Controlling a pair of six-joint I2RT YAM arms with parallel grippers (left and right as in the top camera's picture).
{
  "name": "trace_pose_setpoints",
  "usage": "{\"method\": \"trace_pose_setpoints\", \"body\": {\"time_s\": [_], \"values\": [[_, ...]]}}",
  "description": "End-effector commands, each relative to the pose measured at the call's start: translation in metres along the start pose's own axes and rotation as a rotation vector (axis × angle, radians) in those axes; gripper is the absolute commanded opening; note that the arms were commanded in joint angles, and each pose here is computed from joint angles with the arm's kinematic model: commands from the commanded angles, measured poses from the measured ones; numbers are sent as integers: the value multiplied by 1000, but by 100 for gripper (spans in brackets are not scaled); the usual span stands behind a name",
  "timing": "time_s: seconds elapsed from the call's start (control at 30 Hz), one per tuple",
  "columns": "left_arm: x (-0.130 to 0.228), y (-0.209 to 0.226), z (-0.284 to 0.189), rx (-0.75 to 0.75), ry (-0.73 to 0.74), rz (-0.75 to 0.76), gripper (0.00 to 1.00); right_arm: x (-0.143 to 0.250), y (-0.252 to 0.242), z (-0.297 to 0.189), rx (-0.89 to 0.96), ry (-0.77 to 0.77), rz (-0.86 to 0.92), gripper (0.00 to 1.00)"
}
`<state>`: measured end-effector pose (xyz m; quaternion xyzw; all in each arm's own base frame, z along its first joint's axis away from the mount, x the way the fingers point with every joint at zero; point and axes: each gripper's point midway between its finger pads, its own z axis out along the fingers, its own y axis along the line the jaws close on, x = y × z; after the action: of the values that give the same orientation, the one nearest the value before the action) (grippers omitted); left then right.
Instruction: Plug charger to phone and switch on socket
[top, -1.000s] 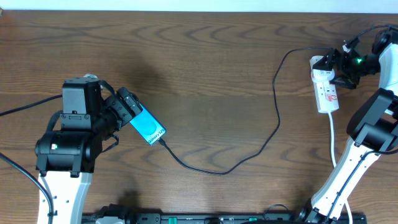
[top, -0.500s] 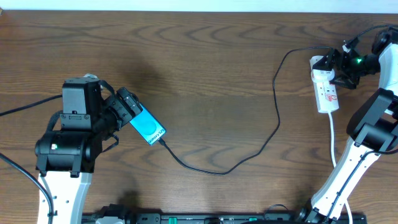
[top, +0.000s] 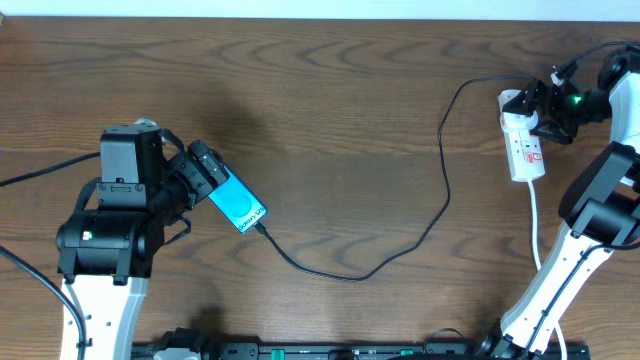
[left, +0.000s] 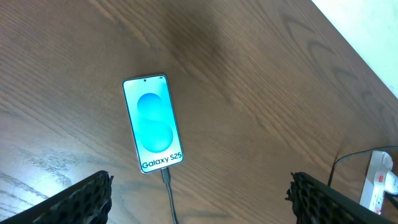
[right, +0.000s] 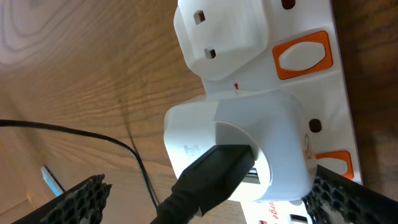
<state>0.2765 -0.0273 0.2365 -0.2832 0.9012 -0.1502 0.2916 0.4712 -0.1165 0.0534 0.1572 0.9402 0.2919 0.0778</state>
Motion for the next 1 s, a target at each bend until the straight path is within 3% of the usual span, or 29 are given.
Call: {"method": "trace_pose_setpoints", "body": {"time_s": [0.0, 0.97], "values": [[-7, -3, -8, 8, -30, 16, 91, 15, -10, 25, 6, 73, 16, 99], [-7, -3, -8, 8, -30, 16, 91, 16, -21, 21, 45, 74, 30, 99]]}}
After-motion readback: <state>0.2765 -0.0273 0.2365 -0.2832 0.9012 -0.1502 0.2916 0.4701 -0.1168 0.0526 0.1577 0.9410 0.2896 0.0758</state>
